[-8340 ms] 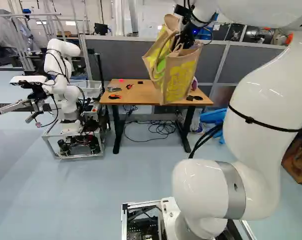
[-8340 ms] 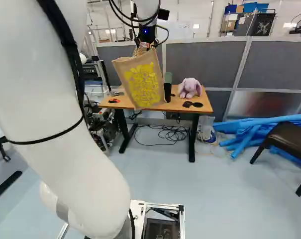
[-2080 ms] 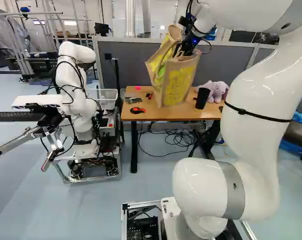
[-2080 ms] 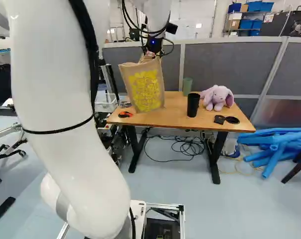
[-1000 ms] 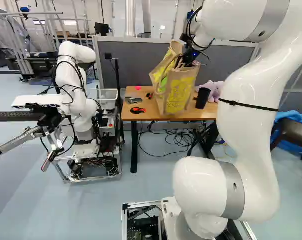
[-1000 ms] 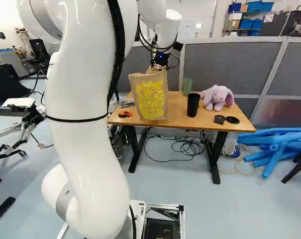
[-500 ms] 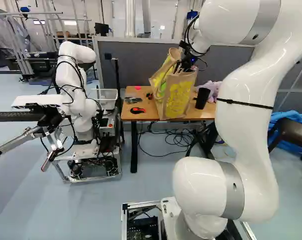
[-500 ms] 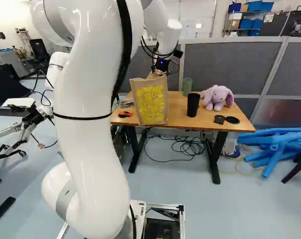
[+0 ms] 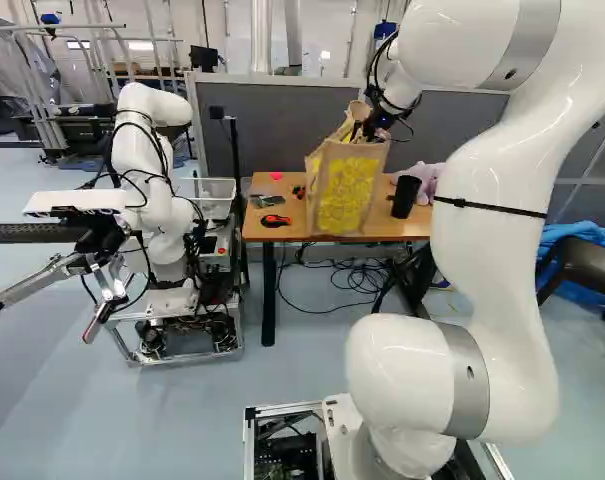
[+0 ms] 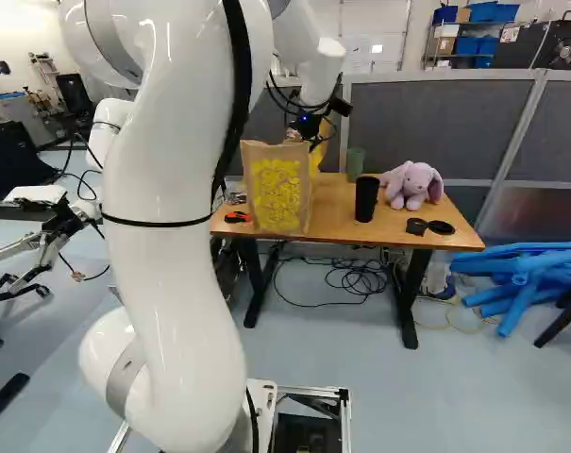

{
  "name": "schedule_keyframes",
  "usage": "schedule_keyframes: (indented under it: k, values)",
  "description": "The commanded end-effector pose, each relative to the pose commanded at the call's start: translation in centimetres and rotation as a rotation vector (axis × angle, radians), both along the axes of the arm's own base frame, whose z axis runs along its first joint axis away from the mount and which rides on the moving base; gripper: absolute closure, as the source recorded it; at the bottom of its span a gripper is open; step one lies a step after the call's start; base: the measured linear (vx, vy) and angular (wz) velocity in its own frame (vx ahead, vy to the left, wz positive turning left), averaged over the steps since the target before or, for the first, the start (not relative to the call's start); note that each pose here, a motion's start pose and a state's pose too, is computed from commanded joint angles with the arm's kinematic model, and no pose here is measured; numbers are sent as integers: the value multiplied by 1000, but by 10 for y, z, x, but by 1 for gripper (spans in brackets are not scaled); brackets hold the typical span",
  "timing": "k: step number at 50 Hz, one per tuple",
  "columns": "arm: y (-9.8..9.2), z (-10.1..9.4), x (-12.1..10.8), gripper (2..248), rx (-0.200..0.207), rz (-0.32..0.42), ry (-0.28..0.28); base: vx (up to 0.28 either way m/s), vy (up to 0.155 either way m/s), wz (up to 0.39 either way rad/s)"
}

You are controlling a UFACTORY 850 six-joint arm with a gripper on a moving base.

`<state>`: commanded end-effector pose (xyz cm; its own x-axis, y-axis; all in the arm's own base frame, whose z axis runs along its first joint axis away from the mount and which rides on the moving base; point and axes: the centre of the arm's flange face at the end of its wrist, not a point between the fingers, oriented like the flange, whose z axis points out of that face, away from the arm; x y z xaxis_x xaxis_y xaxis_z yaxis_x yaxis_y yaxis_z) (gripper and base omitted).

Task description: Pick up the bag on the ground and place it on the table

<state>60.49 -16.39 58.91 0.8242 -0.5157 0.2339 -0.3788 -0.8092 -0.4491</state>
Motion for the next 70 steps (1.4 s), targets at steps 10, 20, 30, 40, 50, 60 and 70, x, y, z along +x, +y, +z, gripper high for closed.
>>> schedule_keyframes:
  k: [10,20,30,40,50,60,70]
  values:
    - [0,0,0,229,44,-91,30,0,0,0]
    - [0,0,0,229,88,-181,59,0,0,0]
    - [0,0,0,229,133,-272,89,0,0,0]
    - [0,0,0,229,170,-347,113,0,0,0]
    - [0,0,0,229,176,-360,118,0,0,0]
    - [0,0,0,229,176,-361,118,0,0,0]
    - [-2,0,1,229,176,-364,117,0,0,0]
